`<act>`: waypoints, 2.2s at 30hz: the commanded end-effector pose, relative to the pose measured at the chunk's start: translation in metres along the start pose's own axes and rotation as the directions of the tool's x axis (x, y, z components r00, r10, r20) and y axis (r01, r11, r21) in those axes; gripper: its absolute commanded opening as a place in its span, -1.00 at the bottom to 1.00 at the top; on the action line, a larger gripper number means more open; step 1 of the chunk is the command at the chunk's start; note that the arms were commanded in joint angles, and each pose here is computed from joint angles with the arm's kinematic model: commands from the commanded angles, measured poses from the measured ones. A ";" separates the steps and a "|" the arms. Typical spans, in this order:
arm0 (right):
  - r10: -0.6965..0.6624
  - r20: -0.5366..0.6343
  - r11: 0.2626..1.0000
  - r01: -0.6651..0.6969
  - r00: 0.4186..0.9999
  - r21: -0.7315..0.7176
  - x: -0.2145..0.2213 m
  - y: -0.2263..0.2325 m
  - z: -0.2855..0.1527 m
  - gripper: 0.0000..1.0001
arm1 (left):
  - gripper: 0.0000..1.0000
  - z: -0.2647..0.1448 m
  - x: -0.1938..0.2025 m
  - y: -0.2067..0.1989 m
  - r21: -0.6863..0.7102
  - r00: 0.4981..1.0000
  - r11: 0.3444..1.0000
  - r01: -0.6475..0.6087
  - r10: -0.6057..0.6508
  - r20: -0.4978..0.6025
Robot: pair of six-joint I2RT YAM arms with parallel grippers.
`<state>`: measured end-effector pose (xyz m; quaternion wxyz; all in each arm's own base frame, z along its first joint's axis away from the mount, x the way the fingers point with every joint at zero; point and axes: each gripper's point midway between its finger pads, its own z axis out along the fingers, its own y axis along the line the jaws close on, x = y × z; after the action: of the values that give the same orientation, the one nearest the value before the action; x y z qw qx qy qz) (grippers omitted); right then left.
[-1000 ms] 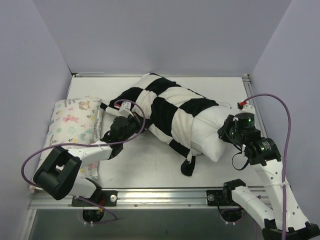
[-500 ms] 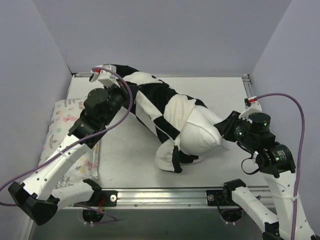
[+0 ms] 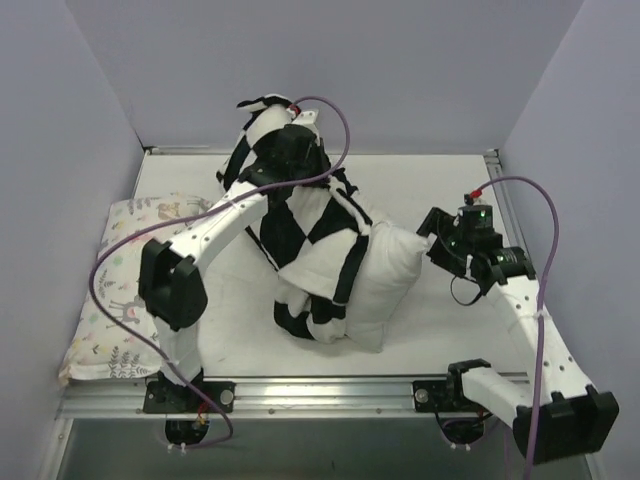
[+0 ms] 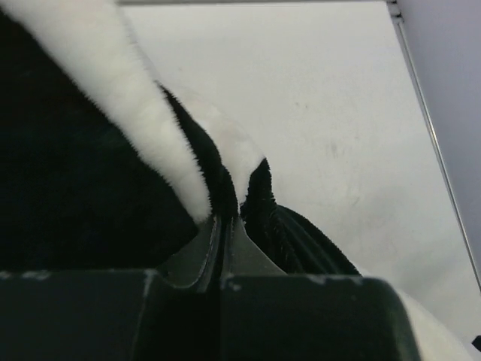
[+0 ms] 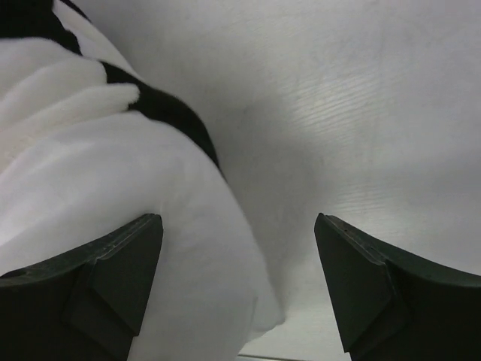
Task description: Remove the pillowcase from the pillow
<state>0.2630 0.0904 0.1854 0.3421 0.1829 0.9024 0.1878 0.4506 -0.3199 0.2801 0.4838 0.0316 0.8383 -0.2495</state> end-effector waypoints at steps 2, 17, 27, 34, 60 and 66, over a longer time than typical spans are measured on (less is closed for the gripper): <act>0.010 0.174 1.000 -0.013 0.985 0.020 -0.059 0.002 -0.009 0.77 | -1.00 0.021 0.011 -0.017 0.110 0.996 0.991 0.075 -0.068 -0.064; -0.013 0.252 0.990 0.048 0.968 -0.136 -0.048 0.034 -0.070 1.00 | 0.04 0.006 -0.041 -0.039 0.200 0.997 0.978 0.058 -0.067 0.040; -0.110 0.200 0.973 0.146 0.974 -0.178 0.043 0.022 -0.070 1.00 | 0.64 -0.073 -0.047 -0.032 0.203 0.997 0.978 -0.042 0.029 0.065; -0.155 0.075 0.966 0.167 0.985 -0.197 0.096 0.013 -0.041 1.00 | 0.68 -0.117 0.052 -0.023 0.253 0.993 0.966 -0.056 0.080 -0.089; -0.168 0.227 0.984 0.178 0.959 -0.022 0.099 0.011 0.028 -1.00 | -1.00 -0.097 0.192 -0.035 0.222 0.962 0.972 -0.075 0.129 -0.240; -0.251 0.309 0.965 0.209 0.918 0.161 0.058 -0.018 -0.011 -1.00 | -1.00 -0.074 0.108 0.031 -0.041 0.996 0.998 0.039 -0.042 -0.080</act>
<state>0.2076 0.1496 0.1273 0.4472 0.1033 0.8751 0.1534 0.2849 -0.3339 0.1883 0.3851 0.1209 0.8600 -0.3122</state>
